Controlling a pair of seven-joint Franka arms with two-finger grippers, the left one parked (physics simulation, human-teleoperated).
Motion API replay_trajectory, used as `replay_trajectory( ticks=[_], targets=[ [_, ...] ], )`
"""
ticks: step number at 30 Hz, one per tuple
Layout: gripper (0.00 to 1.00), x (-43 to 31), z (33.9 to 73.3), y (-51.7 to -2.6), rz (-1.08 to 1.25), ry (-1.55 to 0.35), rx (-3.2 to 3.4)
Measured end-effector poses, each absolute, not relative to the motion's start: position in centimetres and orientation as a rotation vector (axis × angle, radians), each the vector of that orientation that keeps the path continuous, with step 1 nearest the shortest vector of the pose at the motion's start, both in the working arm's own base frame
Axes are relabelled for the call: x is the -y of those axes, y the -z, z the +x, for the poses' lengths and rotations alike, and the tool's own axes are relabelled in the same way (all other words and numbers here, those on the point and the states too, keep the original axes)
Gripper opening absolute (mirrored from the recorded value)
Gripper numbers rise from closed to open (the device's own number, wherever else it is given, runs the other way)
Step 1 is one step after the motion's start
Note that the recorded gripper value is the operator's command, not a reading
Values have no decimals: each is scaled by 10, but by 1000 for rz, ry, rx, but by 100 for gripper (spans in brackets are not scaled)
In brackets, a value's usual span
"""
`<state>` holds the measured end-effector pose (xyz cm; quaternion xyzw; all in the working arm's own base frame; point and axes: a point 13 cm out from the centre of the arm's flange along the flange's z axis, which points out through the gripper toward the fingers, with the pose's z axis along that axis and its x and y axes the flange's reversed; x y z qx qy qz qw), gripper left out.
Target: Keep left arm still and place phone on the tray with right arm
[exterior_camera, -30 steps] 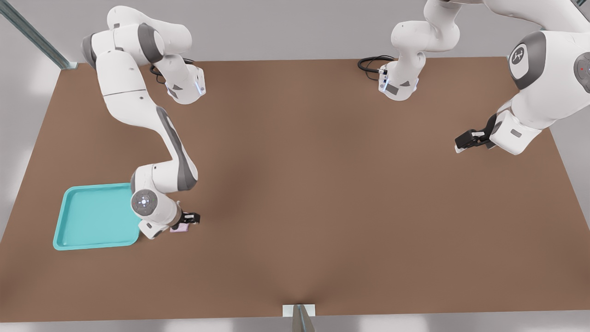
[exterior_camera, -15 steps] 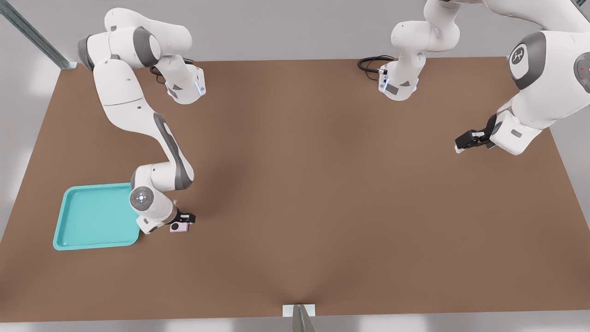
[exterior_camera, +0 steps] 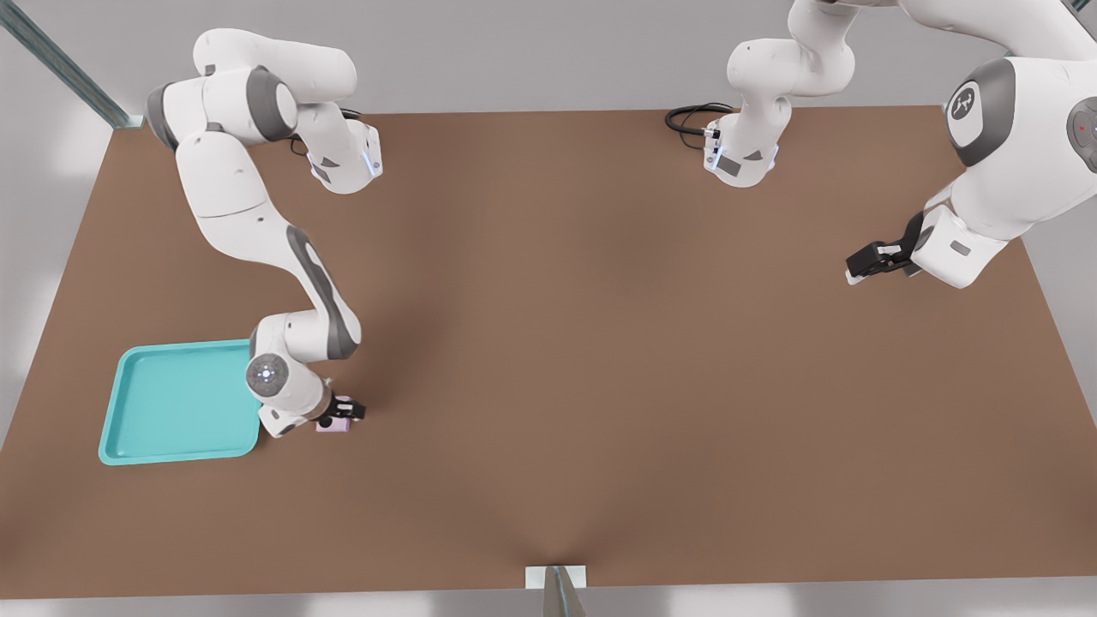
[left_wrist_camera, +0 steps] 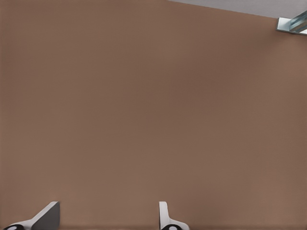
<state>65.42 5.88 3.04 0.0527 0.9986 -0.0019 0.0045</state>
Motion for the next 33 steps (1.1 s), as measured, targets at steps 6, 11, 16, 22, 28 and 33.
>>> replay_trajectory(
  ticks=[6,11,16,22,28,33],
  targets=[
    [100,-57,658,-35,159,9,-3113],
    [100,-56,658,-31,150,16,-3111],
    [88,-56,660,-31,137,22,-3101],
    [85,-55,659,-25,120,33,-3104],
    [74,-53,660,-26,114,33,-3101],
    [70,-54,664,-35,88,33,-3086]
  ],
)
